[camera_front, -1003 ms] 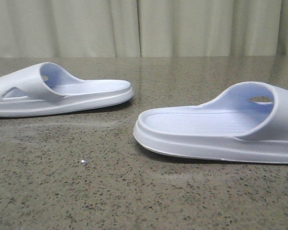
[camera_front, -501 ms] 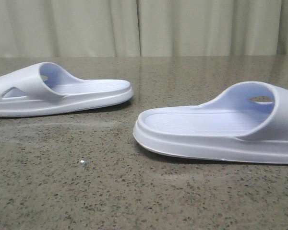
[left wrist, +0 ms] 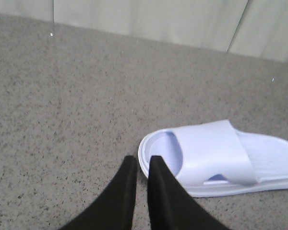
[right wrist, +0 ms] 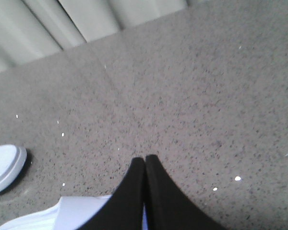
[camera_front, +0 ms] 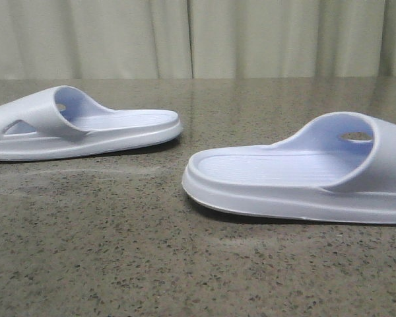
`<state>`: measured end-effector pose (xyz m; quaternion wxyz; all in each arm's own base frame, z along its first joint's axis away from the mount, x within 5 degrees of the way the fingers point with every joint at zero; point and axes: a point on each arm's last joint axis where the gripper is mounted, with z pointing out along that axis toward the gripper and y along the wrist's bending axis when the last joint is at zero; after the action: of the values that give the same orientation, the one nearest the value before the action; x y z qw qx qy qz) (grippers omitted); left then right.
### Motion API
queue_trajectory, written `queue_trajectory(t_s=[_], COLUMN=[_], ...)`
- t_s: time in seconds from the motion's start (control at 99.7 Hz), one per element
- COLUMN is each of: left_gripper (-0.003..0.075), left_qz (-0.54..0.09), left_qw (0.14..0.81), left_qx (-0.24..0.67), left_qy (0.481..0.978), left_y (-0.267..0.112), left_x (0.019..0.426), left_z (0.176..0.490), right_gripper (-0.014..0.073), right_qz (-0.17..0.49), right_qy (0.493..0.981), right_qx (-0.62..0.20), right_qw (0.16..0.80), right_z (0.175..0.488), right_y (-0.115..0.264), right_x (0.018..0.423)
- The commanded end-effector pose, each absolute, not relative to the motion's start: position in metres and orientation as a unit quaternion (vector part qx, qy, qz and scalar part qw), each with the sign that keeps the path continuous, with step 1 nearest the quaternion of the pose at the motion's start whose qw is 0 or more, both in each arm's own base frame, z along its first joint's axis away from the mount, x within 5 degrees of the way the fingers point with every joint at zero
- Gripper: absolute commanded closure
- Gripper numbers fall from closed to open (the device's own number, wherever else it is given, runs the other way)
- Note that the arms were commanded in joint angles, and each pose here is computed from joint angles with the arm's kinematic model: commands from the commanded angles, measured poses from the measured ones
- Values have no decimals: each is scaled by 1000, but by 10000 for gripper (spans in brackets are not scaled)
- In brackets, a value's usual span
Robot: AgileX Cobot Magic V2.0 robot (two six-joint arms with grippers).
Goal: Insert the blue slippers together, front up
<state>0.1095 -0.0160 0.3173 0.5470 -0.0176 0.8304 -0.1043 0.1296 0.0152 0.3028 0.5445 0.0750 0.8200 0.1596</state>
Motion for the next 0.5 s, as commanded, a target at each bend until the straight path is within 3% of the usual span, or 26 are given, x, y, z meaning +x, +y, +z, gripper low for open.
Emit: queue_trajectory(t_s=[0.0,0.17,0.491], left_gripper=[705,705,705], left_qz=[-103,-103,-103], left_qw=[544,525,556], left_qx=[-18,-16,-19], left_qy=[832,845,824], left_y=[-17,-18,-17], left_x=[122,125,128], left_z=[331,330,336], right_gripper=[673,673,673], right_qz=[156,151,148], right_qy=[823,833,831], right_qx=[63,53,53], right_qw=[542,530,534], right_z=[318,317,317], right_y=[16,16,15], right_x=[141,142,143])
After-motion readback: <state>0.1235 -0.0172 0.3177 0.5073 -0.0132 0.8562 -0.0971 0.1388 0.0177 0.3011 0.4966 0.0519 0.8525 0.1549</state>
